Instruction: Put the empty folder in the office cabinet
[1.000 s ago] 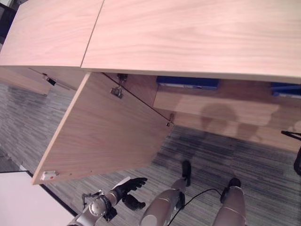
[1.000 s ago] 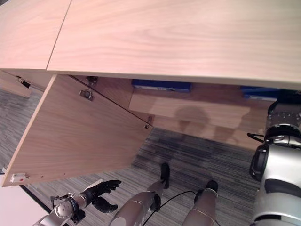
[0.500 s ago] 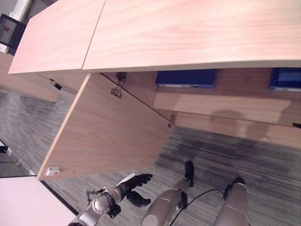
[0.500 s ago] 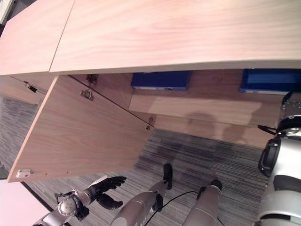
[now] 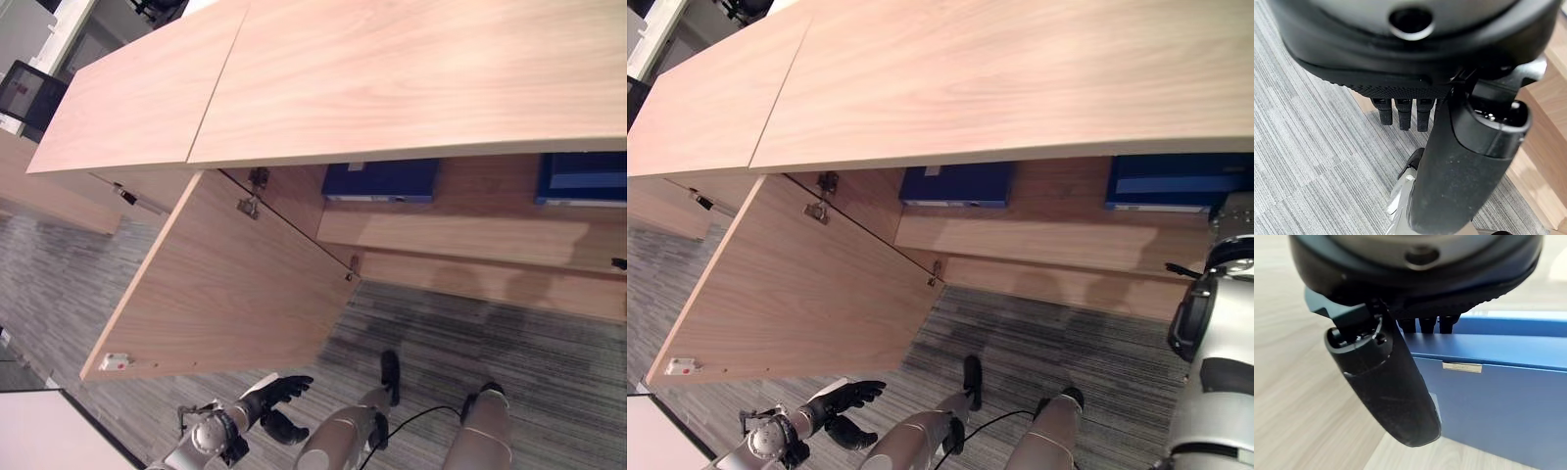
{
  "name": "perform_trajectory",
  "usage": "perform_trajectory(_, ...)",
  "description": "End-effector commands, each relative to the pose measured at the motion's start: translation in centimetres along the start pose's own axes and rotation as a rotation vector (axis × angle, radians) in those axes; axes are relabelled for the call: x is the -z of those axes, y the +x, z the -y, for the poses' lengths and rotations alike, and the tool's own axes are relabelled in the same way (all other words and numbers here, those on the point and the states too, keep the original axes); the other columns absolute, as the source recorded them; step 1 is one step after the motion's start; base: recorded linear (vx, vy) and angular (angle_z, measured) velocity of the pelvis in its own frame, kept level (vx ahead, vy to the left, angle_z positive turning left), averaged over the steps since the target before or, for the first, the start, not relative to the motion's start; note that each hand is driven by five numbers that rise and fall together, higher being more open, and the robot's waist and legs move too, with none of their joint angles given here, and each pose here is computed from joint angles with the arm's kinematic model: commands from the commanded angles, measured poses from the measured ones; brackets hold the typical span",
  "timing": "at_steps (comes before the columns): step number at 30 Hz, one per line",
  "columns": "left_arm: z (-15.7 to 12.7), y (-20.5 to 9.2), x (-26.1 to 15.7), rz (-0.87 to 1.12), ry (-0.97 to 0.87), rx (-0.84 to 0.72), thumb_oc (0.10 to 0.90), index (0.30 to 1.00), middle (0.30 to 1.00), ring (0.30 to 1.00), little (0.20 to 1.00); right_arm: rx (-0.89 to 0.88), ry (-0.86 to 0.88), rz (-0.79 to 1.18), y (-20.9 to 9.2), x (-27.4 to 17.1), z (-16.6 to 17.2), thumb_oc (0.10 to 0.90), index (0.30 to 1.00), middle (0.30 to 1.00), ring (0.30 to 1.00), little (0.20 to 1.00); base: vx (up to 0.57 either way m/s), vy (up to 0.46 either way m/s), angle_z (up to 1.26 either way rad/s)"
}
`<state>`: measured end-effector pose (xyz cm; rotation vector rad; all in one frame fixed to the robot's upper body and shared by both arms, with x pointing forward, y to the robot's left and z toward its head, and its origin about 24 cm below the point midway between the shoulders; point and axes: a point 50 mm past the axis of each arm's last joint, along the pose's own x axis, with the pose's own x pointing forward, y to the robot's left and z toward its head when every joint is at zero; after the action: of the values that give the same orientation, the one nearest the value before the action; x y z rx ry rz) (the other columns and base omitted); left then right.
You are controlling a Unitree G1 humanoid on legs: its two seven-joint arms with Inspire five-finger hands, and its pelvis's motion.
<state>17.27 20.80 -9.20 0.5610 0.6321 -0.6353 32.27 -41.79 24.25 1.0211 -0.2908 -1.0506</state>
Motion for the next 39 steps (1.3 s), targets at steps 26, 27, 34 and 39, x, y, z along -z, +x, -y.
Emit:
perform_trajectory(26, 2.4, 0.6, 3.1, -0.172, -0.044, -0.03, 0.8, 0.9, 0.9, 0.9, 0.9, 0.123, -0.237, 0.019, 0.5, 0.8, 2.4, 0.8, 0.9, 0.9, 0.9, 0.9, -0.01, -0.004, -0.01)
perform_trajectory(27, 2.4, 0.6, 3.1, -0.176, -0.048, -0.032, 0.8, 0.9, 0.9, 0.9, 0.9, 0.126, -0.236, 0.017, 0.5, 0.9, 2.5, 0.8, 0.9, 0.9, 0.9, 0.9, 0.0, 0.0, 0.0)
perform_trajectory(34, 2.9, 1.1, 3.1, -0.184, -0.065, -0.043, 0.8, 0.9, 0.9, 0.9, 0.9, 0.128, -0.264, -0.011, 0.2, 3.7, 3.1, 0.8, 0.9, 0.9, 0.9, 0.9, 0.0, -0.001, 0.0)
perform_trajectory(39, 4.0, 1.3, 3.6, -0.219, -0.122, -0.072, 0.8, 0.9, 0.9, 0.9, 0.9, 0.043, -0.258, -0.061, -1.7, 10.1, 3.1, 0.8, 0.9, 0.9, 0.9, 0.9, 0.0, -0.005, -0.08)
